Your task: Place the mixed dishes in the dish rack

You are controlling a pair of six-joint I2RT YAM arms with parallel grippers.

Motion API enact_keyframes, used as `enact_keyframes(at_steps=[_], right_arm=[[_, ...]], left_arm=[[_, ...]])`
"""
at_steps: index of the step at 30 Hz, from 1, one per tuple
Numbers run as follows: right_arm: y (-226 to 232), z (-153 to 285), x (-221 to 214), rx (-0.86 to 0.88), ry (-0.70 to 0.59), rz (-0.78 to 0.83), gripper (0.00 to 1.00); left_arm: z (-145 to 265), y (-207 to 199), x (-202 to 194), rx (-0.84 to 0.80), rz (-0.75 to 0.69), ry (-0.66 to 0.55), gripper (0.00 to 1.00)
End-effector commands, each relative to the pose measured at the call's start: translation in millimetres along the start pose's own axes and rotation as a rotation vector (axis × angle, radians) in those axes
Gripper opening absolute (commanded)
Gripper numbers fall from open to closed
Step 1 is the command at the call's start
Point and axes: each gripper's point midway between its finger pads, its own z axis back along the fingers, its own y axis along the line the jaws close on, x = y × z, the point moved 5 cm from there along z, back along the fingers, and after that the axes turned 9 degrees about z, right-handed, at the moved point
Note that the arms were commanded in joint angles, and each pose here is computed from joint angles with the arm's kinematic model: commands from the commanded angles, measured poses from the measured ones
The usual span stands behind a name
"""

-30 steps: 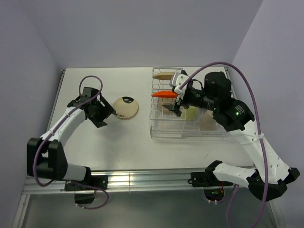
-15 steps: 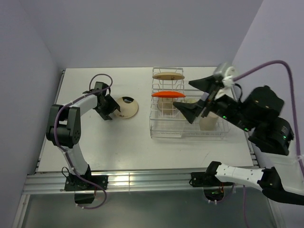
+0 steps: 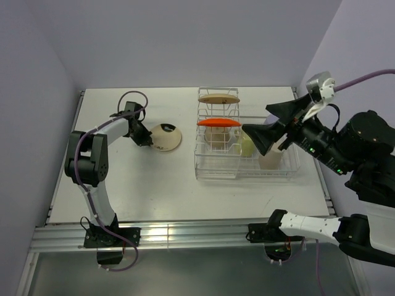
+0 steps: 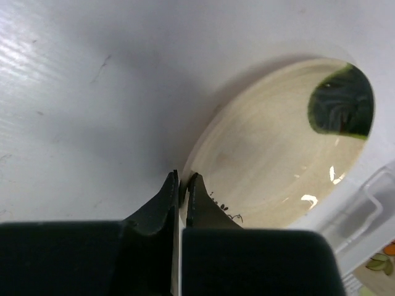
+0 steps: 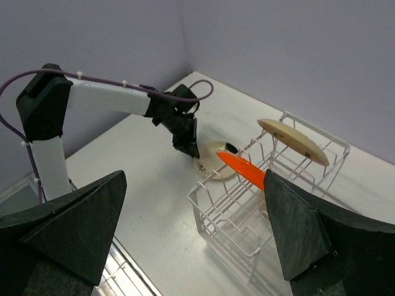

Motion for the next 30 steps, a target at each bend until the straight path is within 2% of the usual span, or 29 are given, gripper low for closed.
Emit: enact_keyframes(at_steps=[1, 3, 4, 8, 11, 13, 14, 15, 17, 21, 26, 30], right_arm=[[3, -21, -8, -0.033, 0.091, -0.046, 1.00], [2, -28, -4, -0.052, 0.103, -0.070, 1.00], [6, -40, -11, -0.054, 0.150, -0.085, 1.00], [17, -70, -17, -0.017, 0.197, -0.088, 1.00], [31, -91, -20, 0.061, 0.208, -0.101, 1.00], [39, -105, -19, 0.088, 0.225, -0.142, 1.00], [44, -110, -20, 0.118, 0.240, -0.148, 1.00], [46, -108, -7, 0.135, 0.213, -0.161, 1.00], [60, -123, -16, 0.201, 0.280, -0.192, 1.00], [74, -143, -21, 0.256, 0.309, -0.267, 1.00], [85, -154, -15, 0.317, 0.262, -0.328, 1.00], [94, -160, -18, 0.385, 0.270, -0.320, 1.00]], left_arm=[[4, 1, 5, 0.036, -0.022, -0.030, 0.00], [20, 1, 11, 0.043, -0.011, -0.066, 0.00], [29, 2, 13, 0.047, -0.005, -0.084, 0.00], [88, 10, 11, 0.016, 0.033, -0.128, 0.00], [163, 10, 10, -0.109, 0.053, -0.226, 0.00], [194, 18, 4, -0.128, 0.060, -0.252, 0.00], [224, 21, 4, -0.188, 0.063, -0.310, 0.00], [240, 25, 1, -0.202, 0.072, -0.327, 0.00], [283, 27, -3, -0.310, 0.072, -0.375, 0.00], [335, 30, -24, -0.471, 0.038, -0.358, 0.00], [387, 42, -56, -0.705, -0.036, -0.342, 0.00], [406, 53, -81, -0.843, -0.069, -0.277, 0.00]])
